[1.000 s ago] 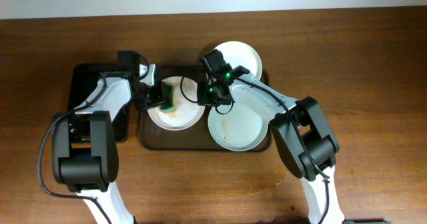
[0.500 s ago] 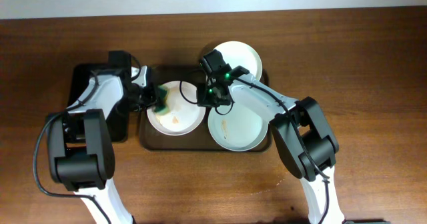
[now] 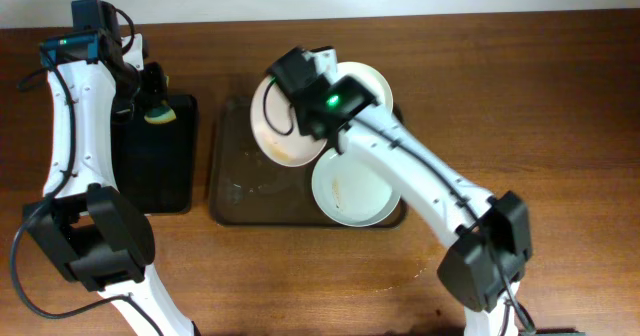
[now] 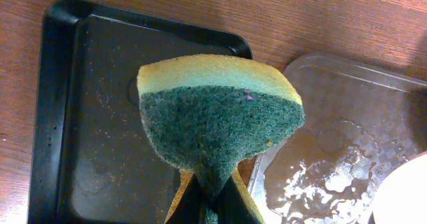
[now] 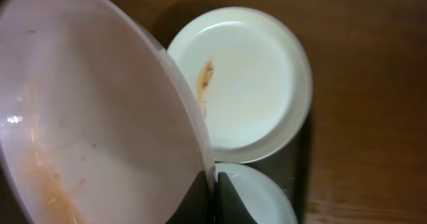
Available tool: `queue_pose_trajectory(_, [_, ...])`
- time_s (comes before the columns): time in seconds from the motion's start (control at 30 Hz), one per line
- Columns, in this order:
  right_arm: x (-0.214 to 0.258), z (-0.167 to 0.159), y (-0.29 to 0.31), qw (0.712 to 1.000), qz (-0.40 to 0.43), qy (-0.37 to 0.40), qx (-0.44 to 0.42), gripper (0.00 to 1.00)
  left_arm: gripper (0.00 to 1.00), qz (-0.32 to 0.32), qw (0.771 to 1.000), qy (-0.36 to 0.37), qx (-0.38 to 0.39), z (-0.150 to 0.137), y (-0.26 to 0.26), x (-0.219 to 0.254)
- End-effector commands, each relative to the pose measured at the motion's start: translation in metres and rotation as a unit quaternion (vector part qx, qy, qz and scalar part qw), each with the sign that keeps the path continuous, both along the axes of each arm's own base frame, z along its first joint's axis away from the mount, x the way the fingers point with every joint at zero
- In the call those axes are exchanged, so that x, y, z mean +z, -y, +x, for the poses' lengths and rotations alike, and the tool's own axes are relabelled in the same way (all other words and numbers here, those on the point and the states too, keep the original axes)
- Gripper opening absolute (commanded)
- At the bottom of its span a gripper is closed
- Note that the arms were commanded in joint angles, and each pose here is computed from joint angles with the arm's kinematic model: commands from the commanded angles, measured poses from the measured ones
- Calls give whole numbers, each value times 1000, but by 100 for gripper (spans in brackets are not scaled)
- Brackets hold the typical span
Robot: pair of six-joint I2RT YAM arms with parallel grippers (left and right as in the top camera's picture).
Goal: Clean dirty plates on tray and stack at the side
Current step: 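Lift the pinkish-white plate with the right gripper and place it right of tray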
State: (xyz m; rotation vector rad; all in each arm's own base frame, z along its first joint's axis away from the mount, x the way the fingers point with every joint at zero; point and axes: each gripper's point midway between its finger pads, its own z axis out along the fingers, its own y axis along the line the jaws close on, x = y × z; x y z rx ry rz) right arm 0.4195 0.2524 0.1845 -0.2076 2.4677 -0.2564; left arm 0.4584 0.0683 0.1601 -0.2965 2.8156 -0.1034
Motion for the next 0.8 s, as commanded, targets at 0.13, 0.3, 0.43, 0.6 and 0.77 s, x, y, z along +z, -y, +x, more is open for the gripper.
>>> queue_pose_trajectory(0.13, [126,-44,-12,905,-244,335,-99,4,1,11,1000,4,-6,1,-4,1])
queue_pose_trajectory(0.3, [140,-55,-19,889,-247,371,-111,4,1,11,1000,3,-6,1,-4,1])
queue_pose_trajectory(0.43, [127,-51,-25,907,-225,344,-91,4,1,10,1000,3,-6,1,-3,1])
queue_pose_trajectory(0.6, [63,-25,25,993,-45,92,-60,4,1,10,1000,4,-6,1,-3,1])
queue_pose_trajectory(0.77, [41,2,197,969,79,-56,-229,4,1,9,1000,9,-7,4,-2,2])
